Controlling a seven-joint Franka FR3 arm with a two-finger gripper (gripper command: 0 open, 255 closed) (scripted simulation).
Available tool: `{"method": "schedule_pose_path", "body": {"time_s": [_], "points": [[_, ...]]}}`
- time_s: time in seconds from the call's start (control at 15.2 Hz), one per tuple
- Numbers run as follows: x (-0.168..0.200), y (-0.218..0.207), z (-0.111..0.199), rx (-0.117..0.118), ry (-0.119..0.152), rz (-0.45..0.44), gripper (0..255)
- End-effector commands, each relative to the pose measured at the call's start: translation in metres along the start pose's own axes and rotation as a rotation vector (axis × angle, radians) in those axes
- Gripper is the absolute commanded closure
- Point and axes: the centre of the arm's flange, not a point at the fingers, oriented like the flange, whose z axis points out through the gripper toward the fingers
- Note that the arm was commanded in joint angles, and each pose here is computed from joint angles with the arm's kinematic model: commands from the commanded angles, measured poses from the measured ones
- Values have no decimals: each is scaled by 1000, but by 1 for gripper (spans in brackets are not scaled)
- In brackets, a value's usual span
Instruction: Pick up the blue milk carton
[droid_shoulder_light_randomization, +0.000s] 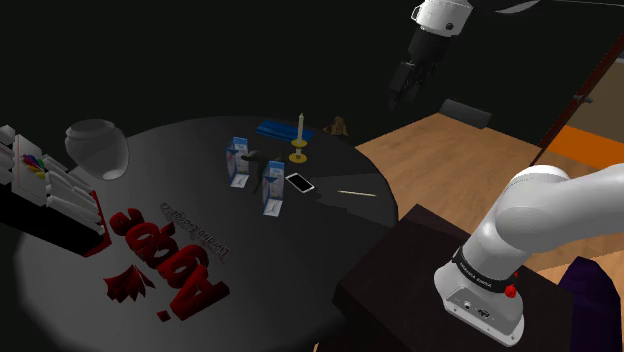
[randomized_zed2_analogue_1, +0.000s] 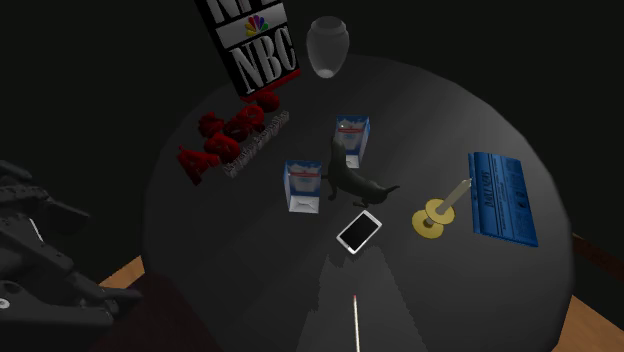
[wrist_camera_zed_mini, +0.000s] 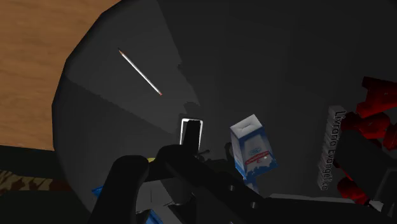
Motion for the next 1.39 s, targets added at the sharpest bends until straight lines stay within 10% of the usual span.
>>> {"method": "schedule_pose_path", "body": {"time_s": [0.0,1.32], "points": [[0,0,0,0,0,0,0],[165,-89,194,-32,-48,365,0]]}}
